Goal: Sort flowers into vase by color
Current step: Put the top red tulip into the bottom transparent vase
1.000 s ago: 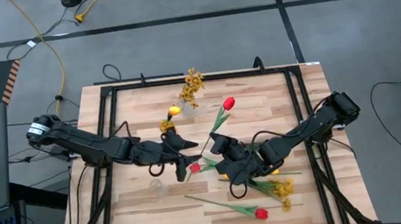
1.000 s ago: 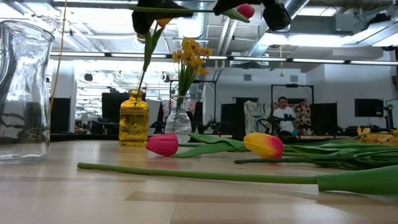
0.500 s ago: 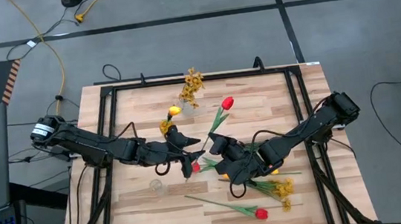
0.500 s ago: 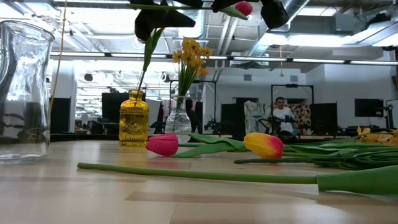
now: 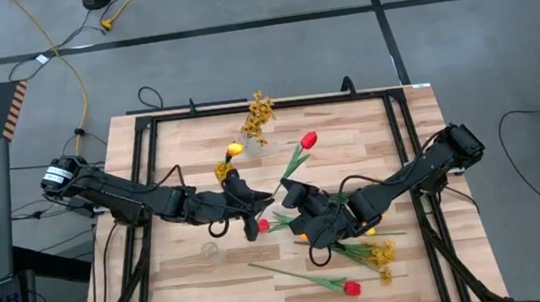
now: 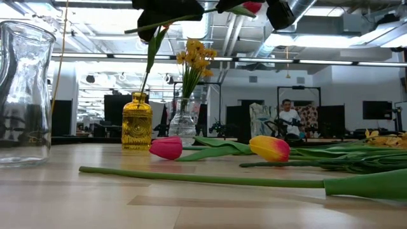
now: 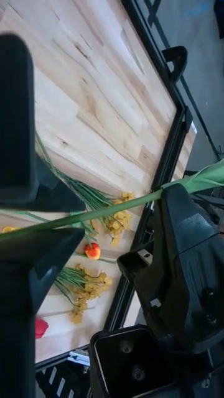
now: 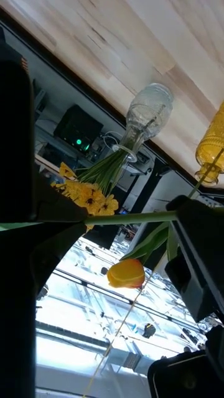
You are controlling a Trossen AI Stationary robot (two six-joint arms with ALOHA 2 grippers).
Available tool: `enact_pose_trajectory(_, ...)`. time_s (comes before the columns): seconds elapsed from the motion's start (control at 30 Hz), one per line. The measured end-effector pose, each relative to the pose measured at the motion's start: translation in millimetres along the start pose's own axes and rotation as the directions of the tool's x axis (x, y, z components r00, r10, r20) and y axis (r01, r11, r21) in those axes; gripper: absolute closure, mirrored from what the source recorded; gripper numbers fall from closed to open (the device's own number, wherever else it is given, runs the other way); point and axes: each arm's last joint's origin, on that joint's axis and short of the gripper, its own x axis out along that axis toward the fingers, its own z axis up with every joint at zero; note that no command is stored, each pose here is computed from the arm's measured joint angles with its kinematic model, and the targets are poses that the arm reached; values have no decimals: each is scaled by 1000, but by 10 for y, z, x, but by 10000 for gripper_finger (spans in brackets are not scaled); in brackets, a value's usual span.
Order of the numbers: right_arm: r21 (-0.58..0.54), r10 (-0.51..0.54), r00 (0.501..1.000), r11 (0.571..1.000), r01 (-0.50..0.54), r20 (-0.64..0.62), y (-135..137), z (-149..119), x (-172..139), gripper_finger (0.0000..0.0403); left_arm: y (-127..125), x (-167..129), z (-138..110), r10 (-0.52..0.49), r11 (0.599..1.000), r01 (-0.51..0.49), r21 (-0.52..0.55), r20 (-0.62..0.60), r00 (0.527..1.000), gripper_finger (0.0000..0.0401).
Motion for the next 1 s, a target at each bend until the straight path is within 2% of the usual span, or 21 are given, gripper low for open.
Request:
enact_pose_trajectory(0.13,1,0,1000,1000,0,0,0,0,0,366,3,1,-1,3,1000,-3,0,-1,1000,395)
enact_pose_trajectory(0.4,14,0,1000,1000,0,13,-2,4,-1,310,9,2,3,10,1000,-10,3,3,1000,399)
enact_pose_trajectory(0.67,130,-3,1000,992,0,18,-3,13,-20,248,13,-27,38,15,1000,-15,14,22,1000,400)
enact_pose_trajectory(0.77,180,-10,1000,984,9,6,-3,23,-56,242,19,-67,78,10,1000,-10,7,35,999,401)
enact_pose_trajectory(1.0,351,-30,1000,936,28,0,2,64,-178,247,46,-228,222,-8,1000,5,31,83,997,401)
